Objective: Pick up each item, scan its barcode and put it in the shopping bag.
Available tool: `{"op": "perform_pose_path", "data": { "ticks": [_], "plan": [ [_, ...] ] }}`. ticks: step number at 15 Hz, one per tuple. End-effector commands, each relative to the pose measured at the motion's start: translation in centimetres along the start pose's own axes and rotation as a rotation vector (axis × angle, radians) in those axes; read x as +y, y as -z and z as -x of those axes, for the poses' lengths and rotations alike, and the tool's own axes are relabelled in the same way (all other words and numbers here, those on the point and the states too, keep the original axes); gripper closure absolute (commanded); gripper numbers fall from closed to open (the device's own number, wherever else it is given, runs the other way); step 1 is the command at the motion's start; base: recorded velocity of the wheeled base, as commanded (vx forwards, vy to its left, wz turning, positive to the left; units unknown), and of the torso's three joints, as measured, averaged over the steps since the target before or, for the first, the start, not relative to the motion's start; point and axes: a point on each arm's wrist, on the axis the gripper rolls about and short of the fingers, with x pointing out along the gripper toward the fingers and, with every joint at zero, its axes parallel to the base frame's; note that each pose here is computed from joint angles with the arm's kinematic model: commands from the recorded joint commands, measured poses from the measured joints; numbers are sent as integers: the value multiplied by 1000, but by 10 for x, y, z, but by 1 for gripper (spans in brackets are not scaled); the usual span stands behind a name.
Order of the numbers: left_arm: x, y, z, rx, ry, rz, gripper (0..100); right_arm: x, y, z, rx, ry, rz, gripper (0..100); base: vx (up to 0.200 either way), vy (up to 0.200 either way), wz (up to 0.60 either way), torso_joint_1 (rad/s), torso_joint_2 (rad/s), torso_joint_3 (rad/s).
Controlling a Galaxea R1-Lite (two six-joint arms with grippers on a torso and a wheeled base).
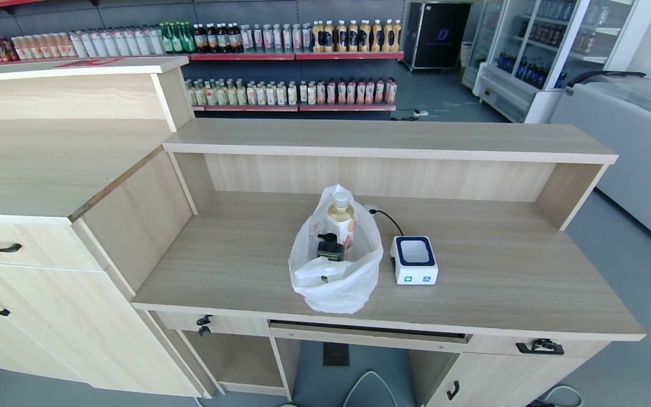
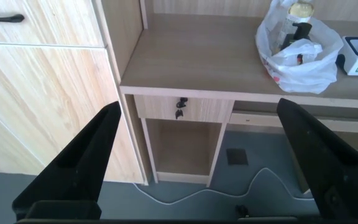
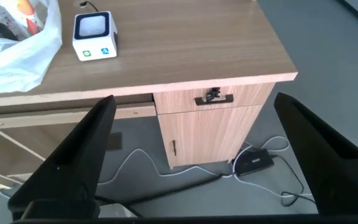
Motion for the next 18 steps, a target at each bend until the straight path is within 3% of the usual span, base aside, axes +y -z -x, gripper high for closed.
{"op": "perform_pose_path", "data": {
  "ticks": [1, 18],
  "plan": [
    [0, 0, 0, 0, 0, 1, 0, 0, 2, 2, -19, -16, 1, 0, 0, 0, 0, 0, 0, 0],
    [0, 0, 0, 1, 0, 0, 0, 0, 2, 2, -16, -29, -12, 0, 0, 0, 0, 0, 0, 0]
  ]
}}
